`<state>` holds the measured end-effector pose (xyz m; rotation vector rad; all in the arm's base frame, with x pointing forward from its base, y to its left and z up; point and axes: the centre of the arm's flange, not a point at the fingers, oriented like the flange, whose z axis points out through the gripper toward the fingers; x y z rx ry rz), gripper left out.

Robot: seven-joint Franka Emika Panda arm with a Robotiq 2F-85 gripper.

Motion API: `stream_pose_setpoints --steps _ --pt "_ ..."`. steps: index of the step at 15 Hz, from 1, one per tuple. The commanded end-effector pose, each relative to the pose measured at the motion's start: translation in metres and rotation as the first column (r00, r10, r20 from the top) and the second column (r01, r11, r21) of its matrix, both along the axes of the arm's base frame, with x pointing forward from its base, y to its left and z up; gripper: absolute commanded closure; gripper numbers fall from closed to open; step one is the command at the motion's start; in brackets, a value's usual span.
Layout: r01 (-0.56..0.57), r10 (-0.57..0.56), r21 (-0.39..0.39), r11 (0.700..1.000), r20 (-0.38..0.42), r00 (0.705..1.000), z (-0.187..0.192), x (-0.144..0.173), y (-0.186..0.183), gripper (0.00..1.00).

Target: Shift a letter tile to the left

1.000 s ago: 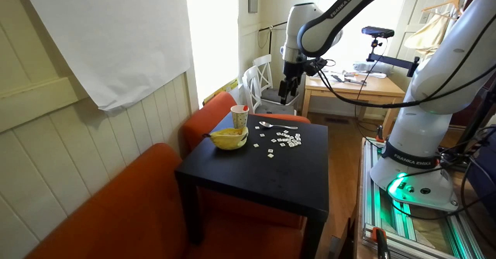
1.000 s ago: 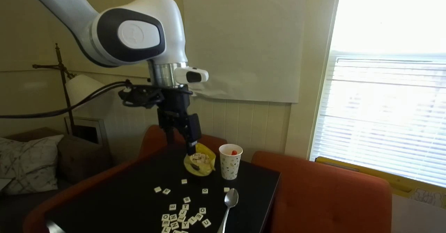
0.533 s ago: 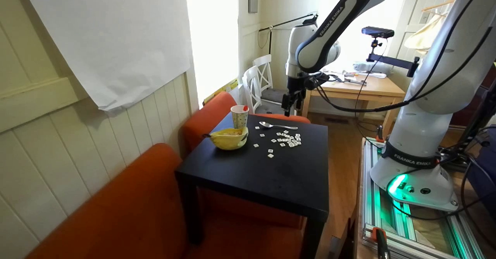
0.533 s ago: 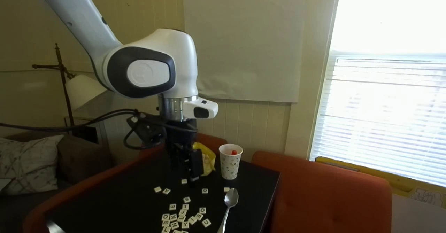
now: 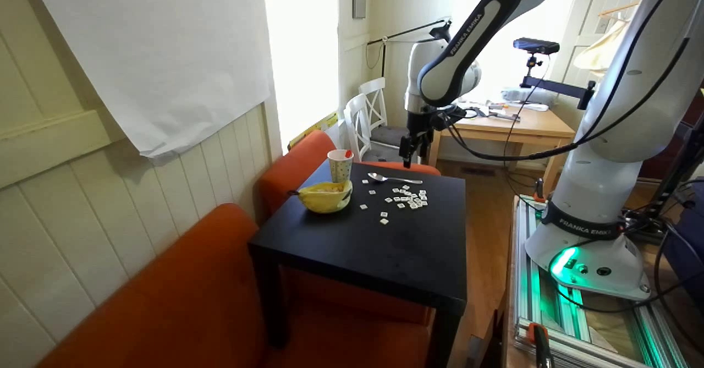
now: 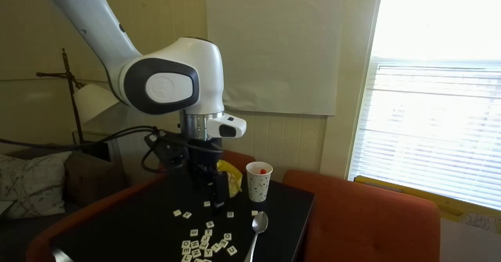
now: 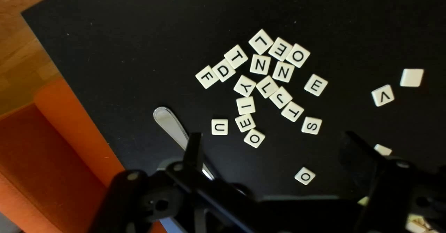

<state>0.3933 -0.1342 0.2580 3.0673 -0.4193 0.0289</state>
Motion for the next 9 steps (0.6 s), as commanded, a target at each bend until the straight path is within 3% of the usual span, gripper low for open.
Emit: stream_pose_setpoints --steps 1,3,4,9 --pt "-0.019 0.019 0.043 0.999 0.002 1.000 -0.021 0.009 -0.012 0.00" --pt "-0.017 0.016 0.069 0.998 0.011 1.000 -0.030 0.011 -0.019 0.00" --pt "-0.016 0.014 0.083 0.996 0.018 1.000 -0.035 0.012 -0.022 0.22" --pt "-0.014 0.011 0.106 0.994 0.022 1.000 -0.052 0.021 -0.030 0.57"
